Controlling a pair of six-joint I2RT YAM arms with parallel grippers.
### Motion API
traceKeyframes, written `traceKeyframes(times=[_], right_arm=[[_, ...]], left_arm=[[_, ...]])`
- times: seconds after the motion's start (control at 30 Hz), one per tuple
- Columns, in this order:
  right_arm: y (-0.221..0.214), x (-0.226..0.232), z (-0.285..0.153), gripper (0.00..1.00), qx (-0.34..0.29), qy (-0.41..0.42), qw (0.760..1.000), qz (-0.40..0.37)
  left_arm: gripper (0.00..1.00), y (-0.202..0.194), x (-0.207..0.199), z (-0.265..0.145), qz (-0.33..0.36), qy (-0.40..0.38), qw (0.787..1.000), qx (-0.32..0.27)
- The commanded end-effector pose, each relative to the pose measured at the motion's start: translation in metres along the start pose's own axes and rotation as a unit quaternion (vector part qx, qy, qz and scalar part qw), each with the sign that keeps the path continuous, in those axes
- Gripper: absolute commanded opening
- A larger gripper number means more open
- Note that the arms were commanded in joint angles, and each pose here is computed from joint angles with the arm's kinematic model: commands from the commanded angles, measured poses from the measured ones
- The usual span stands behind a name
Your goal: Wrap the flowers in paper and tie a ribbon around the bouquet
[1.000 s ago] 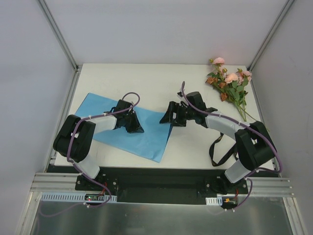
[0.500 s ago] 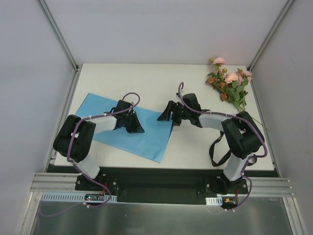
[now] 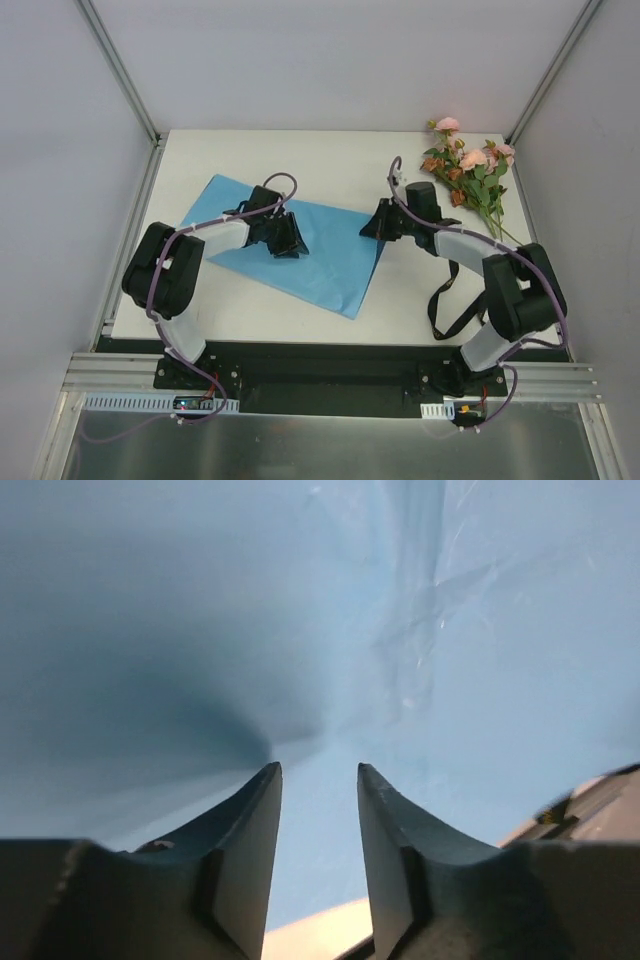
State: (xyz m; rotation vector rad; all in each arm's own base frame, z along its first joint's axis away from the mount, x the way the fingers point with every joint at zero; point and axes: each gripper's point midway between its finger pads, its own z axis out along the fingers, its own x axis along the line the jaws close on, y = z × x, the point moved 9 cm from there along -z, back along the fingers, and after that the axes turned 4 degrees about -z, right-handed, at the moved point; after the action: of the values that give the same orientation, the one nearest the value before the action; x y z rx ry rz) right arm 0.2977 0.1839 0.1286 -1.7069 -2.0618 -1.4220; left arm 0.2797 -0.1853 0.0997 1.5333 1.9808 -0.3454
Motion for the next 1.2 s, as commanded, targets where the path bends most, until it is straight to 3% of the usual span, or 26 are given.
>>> traceKeyframes(times=[0.0, 0.13, 0.2, 0.37, 0.53, 0.7, 0.93, 1.07, 1.17], right_arm=[[0.05, 0.023, -0.051, 0.01, -0.08, -0.039, 0.98, -0.18], [0.064, 0.046, -0.075, 0.0, -0.087, -0.085, 0.959, -0.257], [0.062, 0.057, -0.083, 0.0, -0.072, -0.104, 0.95, -0.286], [0.015, 0.11, -0.085, 0.0, -0.045, -0.049, 0.917, -0.393], [-0.066, 0.151, -0.076, 0.01, -0.002, 0.018, 0.876, -0.483], [-0.133, 0.182, -0.061, 0.0, 0.056, 0.098, 0.841, -0.53], [-0.172, 0.217, -0.02, 0.0, 0.11, 0.147, 0.795, -0.578], [-0.155, 0.218, -0.013, 0.0, 0.066, 0.083, 0.806, -0.582], [-0.12, 0.203, -0.02, 0.0, 0.025, 0.043, 0.842, -0.537]], left_arm=[[0.41, 0.019, -0.045, -0.049, 0.051, -0.059, 0.995, -0.056], [0.5, 0.011, -0.061, -0.107, 0.081, -0.103, 0.985, -0.111], [0.54, 0.001, -0.047, -0.12, 0.074, -0.098, 0.985, -0.118], [0.61, -0.028, -0.011, -0.169, 0.044, -0.116, 0.978, -0.17], [0.62, -0.053, 0.003, -0.207, 0.022, -0.103, 0.973, -0.207], [0.59, -0.066, -0.01, -0.246, 0.025, -0.105, 0.961, -0.253], [0.57, -0.078, -0.023, -0.296, 0.027, -0.107, 0.929, -0.353], [0.56, -0.079, -0.02, -0.309, 0.025, -0.077, 0.917, -0.39], [0.51, -0.077, -0.017, -0.3, 0.016, -0.063, 0.929, -0.363]])
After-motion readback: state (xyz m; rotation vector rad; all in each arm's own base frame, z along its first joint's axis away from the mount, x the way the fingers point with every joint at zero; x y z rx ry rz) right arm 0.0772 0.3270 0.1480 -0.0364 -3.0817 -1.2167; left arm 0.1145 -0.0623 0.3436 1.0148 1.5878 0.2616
